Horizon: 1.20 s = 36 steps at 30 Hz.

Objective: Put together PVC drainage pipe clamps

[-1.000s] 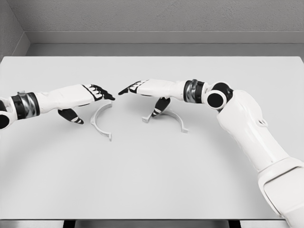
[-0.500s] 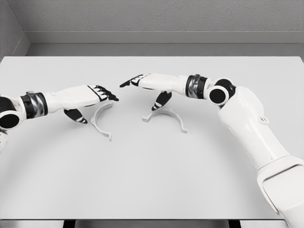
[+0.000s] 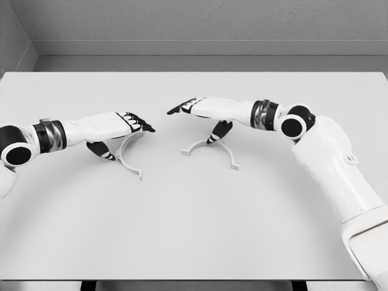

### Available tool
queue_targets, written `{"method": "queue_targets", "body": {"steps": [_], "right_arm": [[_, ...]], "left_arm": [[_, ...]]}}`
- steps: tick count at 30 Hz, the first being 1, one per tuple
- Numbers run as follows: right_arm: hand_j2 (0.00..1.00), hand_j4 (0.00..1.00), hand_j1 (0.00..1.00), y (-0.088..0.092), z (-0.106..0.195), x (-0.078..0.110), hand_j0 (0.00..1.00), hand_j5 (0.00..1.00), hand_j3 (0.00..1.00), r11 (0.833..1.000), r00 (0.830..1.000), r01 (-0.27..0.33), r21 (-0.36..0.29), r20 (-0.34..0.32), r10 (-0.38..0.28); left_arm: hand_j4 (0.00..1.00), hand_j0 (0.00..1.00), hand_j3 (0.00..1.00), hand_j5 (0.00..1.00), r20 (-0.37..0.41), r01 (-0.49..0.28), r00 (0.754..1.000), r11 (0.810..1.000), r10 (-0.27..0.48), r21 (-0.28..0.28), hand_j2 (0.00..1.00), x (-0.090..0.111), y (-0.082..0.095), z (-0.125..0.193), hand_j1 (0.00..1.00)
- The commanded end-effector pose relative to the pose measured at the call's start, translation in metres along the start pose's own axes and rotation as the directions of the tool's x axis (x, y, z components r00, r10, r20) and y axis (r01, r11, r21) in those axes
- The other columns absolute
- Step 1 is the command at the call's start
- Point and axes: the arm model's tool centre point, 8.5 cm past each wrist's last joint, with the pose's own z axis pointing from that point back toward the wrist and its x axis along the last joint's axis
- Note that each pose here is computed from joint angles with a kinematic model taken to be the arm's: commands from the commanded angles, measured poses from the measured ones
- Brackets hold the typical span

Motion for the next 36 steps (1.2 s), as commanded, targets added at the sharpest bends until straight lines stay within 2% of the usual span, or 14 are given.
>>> {"method": "queue_targets", "body": {"steps": [1,8,10,18,20,21,23,24,26,28,32,36], "right_arm": [[1.0,1.0,1.0,0.002,0.001,-0.002,1.0,1.0,1.0,1.0,1.0,0.01,0.003,-0.005,-0.01],[1.0,1.0,1.0,0.013,-0.026,0.016,1.0,1.0,1.0,0.999,0.999,-0.014,0.053,0.035,0.012],[1.0,1.0,1.0,0.017,-0.025,0.012,1.0,1.0,1.0,0.998,1.0,-0.003,0.062,0.024,0.002],[1.0,1.0,1.0,0.01,-0.037,0.011,1.0,1.0,1.0,0.998,1.0,0.015,0.061,0.016,-0.016],[1.0,1.0,1.0,0.007,-0.038,0.012,1.0,1.0,1.0,0.998,1.0,0.011,0.059,0.016,-0.012],[1.0,1.0,1.0,0.008,-0.037,0.012,1.0,1.0,1.0,0.998,1.0,0.011,0.06,0.015,-0.012],[1.0,1.0,1.0,0.011,-0.038,0.008,1.0,1.0,1.0,0.997,1.0,0.029,0.065,0.004,-0.03],[1.0,1.0,1.0,0.004,-0.033,0.003,1.0,1.0,1.0,0.998,0.999,0.04,0.038,-0.006,-0.04],[1.0,1.0,1.0,0.0,-0.031,0.001,1.0,1.0,1.0,0.999,0.999,0.048,0.02,-0.009,-0.048],[1.0,1.0,1.0,-0.001,-0.032,0.002,1.0,1.0,1.0,0.999,0.999,0.047,0.021,-0.007,-0.046],[1.0,1.0,1.0,-0.005,-0.043,0.013,1.0,1.0,1.0,0.999,0.999,0.039,0.016,0.02,-0.039],[1.0,1.0,1.0,-0.004,-0.051,0.02,1.0,1.0,1.0,0.999,0.999,0.025,0.027,0.031,-0.026]], "left_arm": [[1.0,1.0,1.0,1.0,0.001,-0.005,1.0,1.0,0.005,0.003,1.0,0.0,0.0,0.0,1.0],[1.0,1.0,1.0,1.0,0.026,-0.013,1.0,1.0,0.013,0.014,1.0,0.008,0.0,-0.011,1.0],[1.0,1.0,1.0,1.0,0.035,-0.016,0.999,1.0,0.015,0.02,1.0,0.011,0.001,-0.015,1.0],[1.0,1.0,1.0,1.0,0.046,-0.01,0.999,0.999,0.008,0.038,1.0,0.014,0.008,-0.017,1.0],[1.0,1.0,1.0,1.0,0.013,0.0,1.0,0.999,0.0,0.045,1.0,0.003,0.014,-0.003,1.0],[1.0,1.0,1.0,1.0,-0.057,0.029,0.998,0.999,-0.028,0.018,1.0,-0.018,0.019,0.029,1.0],[1.0,1.0,1.0,1.0,-0.174,0.056,0.983,0.998,-0.052,0.019,1.0,-0.047,0.034,0.087,1.0],[1.0,1.0,1.0,1.0,-0.219,0.074,0.973,0.997,-0.074,-0.007,1.0,-0.056,0.038,0.11,1.0],[1.0,1.0,1.0,1.0,-0.259,0.105,0.959,0.994,-0.112,-0.038,1.0,-0.061,0.045,0.134,1.0],[1.0,1.0,1.0,1.0,-0.247,0.093,0.964,0.995,-0.096,-0.02,1.0,-0.059,0.046,0.135,1.0],[1.0,1.0,1.0,1.0,-0.242,0.084,0.966,0.996,-0.088,-0.024,1.0,-0.059,0.042,0.133,1.0],[1.0,1.0,1.0,1.0,-0.239,0.084,0.967,0.996,-0.085,-0.016,1.0,-0.058,0.044,0.133,1.0]]}}
